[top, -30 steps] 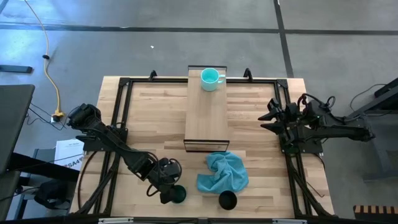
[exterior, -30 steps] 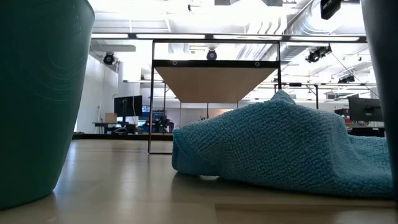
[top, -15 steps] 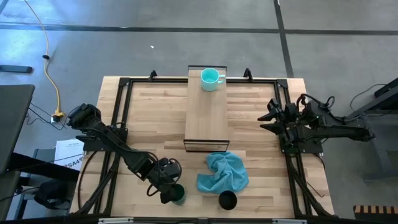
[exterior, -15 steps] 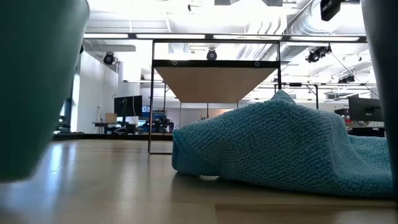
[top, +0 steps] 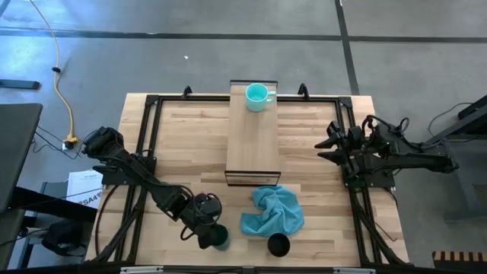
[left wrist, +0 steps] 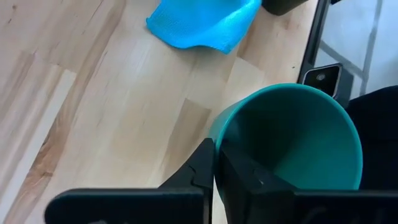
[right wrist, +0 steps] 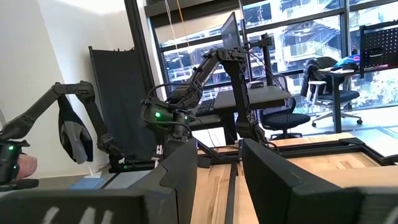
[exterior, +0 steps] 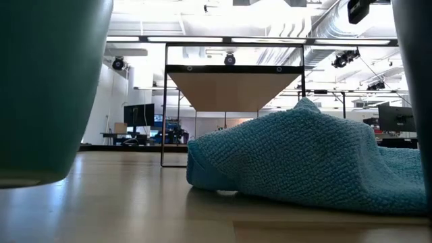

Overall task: Stack small to large cups/mugs on shelf
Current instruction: Put the green cup on the shelf

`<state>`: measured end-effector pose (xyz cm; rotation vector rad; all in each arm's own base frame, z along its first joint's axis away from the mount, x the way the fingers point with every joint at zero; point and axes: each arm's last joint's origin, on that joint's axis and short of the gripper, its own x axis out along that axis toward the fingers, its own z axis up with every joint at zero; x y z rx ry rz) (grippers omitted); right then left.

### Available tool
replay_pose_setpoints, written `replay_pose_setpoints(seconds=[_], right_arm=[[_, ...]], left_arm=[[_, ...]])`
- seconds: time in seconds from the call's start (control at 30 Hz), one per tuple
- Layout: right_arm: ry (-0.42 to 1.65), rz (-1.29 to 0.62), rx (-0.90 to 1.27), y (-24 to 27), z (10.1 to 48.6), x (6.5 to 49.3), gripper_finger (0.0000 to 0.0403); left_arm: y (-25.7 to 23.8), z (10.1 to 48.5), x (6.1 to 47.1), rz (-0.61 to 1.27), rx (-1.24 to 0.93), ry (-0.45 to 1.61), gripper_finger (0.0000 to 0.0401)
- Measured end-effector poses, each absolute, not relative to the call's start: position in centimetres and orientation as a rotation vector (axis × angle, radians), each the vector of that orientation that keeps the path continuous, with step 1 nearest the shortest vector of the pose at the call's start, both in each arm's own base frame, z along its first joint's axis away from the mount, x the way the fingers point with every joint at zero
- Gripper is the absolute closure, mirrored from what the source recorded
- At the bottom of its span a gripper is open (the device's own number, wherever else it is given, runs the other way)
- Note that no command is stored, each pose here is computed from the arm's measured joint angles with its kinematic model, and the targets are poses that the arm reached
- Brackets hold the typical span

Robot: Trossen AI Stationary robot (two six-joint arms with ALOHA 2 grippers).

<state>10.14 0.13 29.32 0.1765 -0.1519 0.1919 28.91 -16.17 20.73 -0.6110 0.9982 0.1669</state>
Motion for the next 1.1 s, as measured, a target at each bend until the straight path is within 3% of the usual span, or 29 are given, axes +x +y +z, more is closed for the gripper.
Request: replay_pose_setpoints(seconds=[0.53, 1.1], right_arm=[[-0.139, 0.191, 0.186, 0.1, 29.2, 10.2, 0.0283], [-0.137, 0.191, 0.187, 0.1, 29.2, 10.2, 0.0283]], left_arm=[[-16.3, 21.2, 29.3, 0.164, -0.622, 0.951, 0.0400], [-16.5, 26.9, 29.9, 0.179, -0.511, 0.975, 0.0401]])
